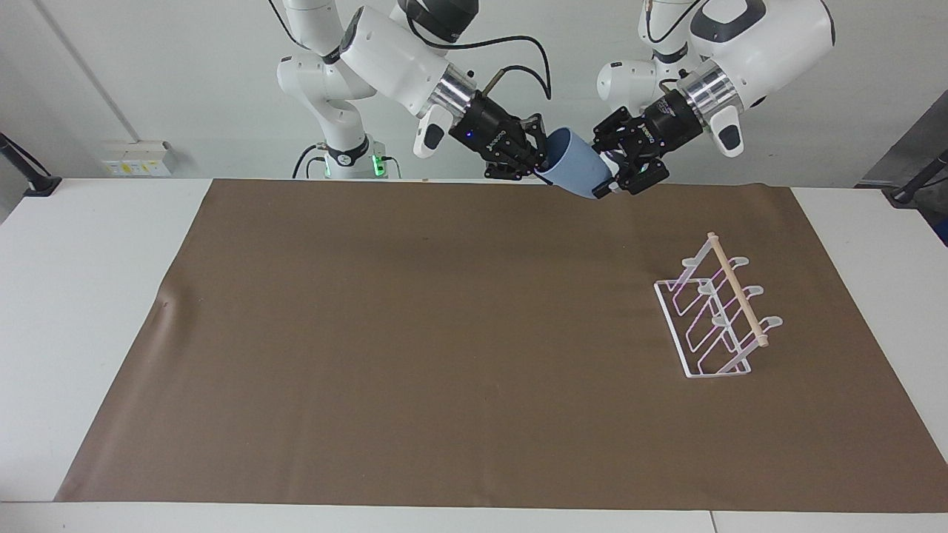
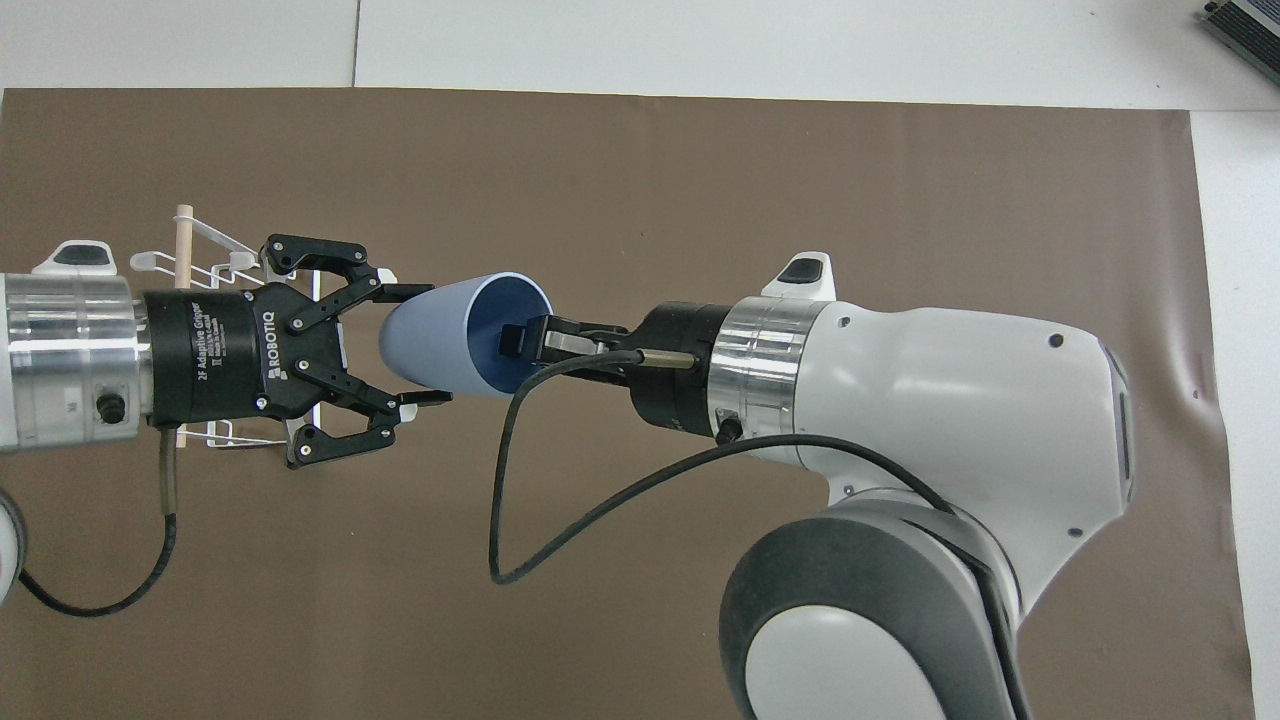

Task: Hang cup on cup holder
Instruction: 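Carry the cup to the left gripper while the left gripper approaches, then grasp the cup base with the left gripper, release the right gripper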

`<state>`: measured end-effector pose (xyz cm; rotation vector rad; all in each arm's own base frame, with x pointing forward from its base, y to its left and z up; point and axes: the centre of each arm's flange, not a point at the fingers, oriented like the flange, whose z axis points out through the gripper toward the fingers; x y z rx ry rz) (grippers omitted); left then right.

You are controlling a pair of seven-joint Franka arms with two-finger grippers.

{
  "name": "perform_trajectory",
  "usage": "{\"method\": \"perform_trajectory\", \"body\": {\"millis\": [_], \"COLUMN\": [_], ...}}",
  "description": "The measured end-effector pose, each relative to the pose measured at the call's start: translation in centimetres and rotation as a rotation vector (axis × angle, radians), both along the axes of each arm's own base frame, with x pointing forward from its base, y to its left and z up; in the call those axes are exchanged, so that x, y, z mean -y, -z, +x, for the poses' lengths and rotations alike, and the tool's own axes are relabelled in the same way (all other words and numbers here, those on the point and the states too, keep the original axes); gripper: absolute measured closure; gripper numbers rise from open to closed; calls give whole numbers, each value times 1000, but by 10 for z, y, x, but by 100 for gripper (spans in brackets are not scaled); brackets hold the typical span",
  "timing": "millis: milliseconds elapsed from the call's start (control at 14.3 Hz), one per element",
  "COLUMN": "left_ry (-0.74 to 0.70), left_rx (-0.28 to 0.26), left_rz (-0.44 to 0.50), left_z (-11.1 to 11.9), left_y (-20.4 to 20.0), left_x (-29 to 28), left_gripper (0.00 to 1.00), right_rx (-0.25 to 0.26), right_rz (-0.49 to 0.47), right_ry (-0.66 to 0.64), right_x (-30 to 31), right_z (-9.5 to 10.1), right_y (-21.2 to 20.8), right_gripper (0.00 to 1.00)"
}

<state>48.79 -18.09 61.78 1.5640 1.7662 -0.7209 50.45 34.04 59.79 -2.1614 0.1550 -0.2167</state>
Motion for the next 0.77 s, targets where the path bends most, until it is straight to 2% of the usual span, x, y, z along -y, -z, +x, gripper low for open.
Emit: {"method": "perform_trajectory", "body": {"millis": [420,560,770], "left_ry": [14,13,14], "left_rx": [15,17,23], "left_rz": [3,2,24], "left_z": [0,0,1], "left_y": [1,1,2], "left_x": [0,-1,-3], "left_gripper": [25,27,27], "right_rx": [-1,-7,-7], "right_rz": [-2,-3,-3], "right_ry": [0,-13,-17], "right_x": [0,-3,-5], "right_z": [-1,-3,-5], "right_y": [1,1,1], "right_gripper": [95,81,48]}}
